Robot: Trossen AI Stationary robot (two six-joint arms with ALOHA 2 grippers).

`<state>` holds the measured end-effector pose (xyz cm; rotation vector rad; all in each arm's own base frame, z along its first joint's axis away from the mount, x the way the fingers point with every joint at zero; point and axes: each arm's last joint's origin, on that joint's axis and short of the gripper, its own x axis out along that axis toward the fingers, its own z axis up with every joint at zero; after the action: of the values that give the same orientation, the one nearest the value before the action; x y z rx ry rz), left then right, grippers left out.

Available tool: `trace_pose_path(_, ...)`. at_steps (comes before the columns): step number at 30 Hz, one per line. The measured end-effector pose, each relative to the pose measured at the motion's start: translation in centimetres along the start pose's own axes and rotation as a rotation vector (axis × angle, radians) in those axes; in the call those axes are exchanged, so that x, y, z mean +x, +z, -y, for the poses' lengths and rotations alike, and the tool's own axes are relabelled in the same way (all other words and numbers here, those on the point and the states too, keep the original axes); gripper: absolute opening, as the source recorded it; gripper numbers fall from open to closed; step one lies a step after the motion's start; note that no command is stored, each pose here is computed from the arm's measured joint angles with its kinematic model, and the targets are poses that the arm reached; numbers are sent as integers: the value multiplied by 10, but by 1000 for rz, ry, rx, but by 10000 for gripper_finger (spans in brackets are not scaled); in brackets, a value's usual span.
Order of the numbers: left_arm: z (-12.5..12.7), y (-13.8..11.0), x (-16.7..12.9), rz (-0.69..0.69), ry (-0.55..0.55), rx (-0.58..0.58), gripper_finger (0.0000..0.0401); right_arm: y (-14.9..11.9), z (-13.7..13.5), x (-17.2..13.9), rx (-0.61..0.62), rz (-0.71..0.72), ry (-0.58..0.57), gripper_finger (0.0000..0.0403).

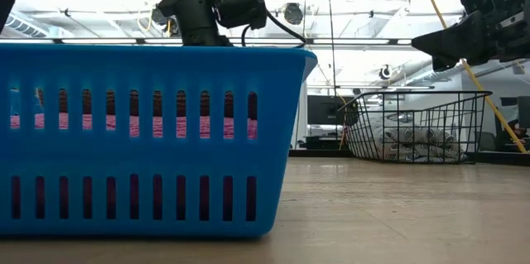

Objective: Pick & place medical supplies in basket/bin
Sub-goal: Put the bottom white pill bottle into the top blue bin, then put the white pill bottle into the top blue bin

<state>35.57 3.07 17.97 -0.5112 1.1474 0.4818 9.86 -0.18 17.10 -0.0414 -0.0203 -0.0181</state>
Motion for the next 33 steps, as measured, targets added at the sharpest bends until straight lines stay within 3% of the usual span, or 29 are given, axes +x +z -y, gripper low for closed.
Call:
trace_pose_path(19, -10, 11, -35, 98, -48, -11, 203, 0, 0, 0, 0, 0, 0, 0)
trace_pose_path(33, -11, 6, -98, 258, -121, 66, 201, -1, 0, 1, 2, -10, 0, 0)
